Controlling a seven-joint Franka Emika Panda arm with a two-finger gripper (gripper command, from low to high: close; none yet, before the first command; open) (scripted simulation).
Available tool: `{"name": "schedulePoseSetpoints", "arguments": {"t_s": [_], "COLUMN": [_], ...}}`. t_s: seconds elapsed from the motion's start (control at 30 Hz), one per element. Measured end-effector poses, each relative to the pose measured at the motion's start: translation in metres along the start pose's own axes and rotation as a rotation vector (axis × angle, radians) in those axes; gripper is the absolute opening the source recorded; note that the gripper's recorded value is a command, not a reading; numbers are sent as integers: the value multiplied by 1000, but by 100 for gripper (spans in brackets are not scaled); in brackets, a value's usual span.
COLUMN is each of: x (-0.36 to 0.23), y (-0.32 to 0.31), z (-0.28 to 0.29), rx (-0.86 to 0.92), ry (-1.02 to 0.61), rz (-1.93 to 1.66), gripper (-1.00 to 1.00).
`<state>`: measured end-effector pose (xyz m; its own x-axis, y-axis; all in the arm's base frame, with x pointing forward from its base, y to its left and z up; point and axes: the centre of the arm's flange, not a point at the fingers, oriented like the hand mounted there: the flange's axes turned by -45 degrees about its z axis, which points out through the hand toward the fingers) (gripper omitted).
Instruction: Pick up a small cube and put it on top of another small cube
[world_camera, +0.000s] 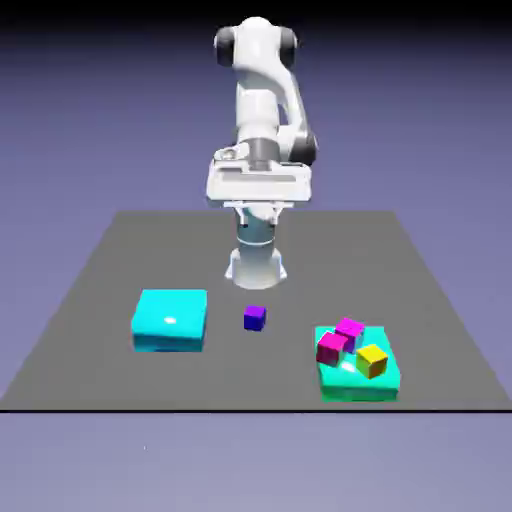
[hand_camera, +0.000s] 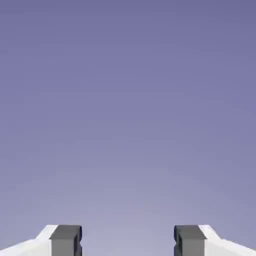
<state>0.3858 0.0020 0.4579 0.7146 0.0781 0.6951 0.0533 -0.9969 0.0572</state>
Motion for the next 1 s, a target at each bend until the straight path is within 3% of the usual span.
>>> {"name": "schedulePoseSetpoints", "arguments": {"t_s": [0.47, 1.0], "x": [-51, -131], "y": [12, 8], "z": [-13, 12], "rx": [12, 290], "ry": [-311, -557], "rz": [-288, -551], "gripper": [0, 0]}}
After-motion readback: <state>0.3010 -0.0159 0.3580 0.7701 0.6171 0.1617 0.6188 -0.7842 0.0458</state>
